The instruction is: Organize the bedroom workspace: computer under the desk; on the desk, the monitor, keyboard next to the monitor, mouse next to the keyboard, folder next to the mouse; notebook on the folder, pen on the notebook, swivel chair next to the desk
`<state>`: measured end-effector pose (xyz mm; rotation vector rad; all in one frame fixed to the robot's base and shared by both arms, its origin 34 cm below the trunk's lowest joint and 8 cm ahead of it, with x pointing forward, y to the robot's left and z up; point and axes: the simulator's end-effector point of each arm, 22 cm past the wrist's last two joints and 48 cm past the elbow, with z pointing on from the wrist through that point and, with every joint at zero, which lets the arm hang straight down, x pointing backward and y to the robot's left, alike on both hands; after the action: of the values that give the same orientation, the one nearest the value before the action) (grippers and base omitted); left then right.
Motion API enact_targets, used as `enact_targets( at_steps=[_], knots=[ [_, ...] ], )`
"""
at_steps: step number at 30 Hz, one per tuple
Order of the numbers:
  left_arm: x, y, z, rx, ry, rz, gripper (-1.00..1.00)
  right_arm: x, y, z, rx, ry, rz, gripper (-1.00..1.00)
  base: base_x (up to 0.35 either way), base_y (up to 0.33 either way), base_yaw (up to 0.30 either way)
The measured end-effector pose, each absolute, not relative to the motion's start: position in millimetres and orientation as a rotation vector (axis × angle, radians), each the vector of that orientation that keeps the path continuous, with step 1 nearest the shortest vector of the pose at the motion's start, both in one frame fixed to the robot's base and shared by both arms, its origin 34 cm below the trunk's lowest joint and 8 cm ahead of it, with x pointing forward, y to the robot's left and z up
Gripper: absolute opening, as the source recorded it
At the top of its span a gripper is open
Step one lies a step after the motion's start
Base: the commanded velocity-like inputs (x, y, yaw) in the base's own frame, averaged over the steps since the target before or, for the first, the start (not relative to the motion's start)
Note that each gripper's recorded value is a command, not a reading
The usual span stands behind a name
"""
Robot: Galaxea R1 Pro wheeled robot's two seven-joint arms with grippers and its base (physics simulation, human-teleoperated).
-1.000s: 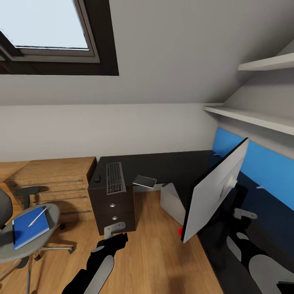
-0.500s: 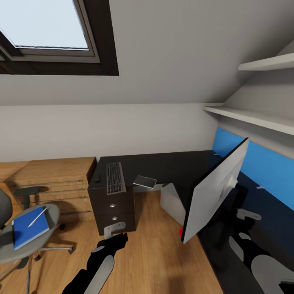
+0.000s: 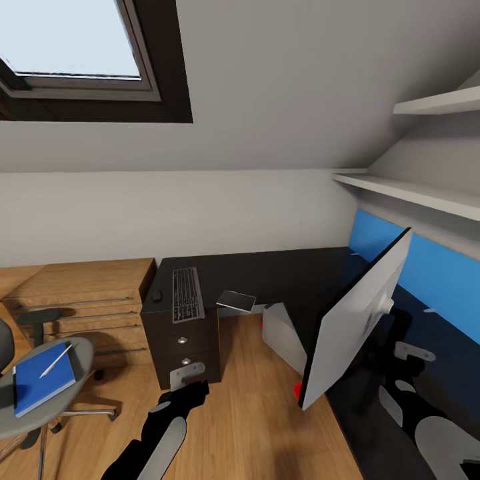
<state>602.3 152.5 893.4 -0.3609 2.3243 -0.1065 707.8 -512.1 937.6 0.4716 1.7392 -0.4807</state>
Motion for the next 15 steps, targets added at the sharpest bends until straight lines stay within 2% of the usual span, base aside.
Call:
enact_targets(
  at_steps=[9, 15],
  knots=[
    [602.1, 152.2, 893.3, -0.360, 2.325, -0.107, 1.00, 707.0, -512.8, 937.2, 0.473, 1.740, -0.485, 1.00, 0.083, -0.028, 0.000],
    [602.1, 152.0, 893.2, -0.359, 2.325, -0.107, 1.00, 707.1, -513.3, 937.5, 0.473, 1.740, -0.486, 1.00, 0.023, -0.012, 0.000]
  ],
)
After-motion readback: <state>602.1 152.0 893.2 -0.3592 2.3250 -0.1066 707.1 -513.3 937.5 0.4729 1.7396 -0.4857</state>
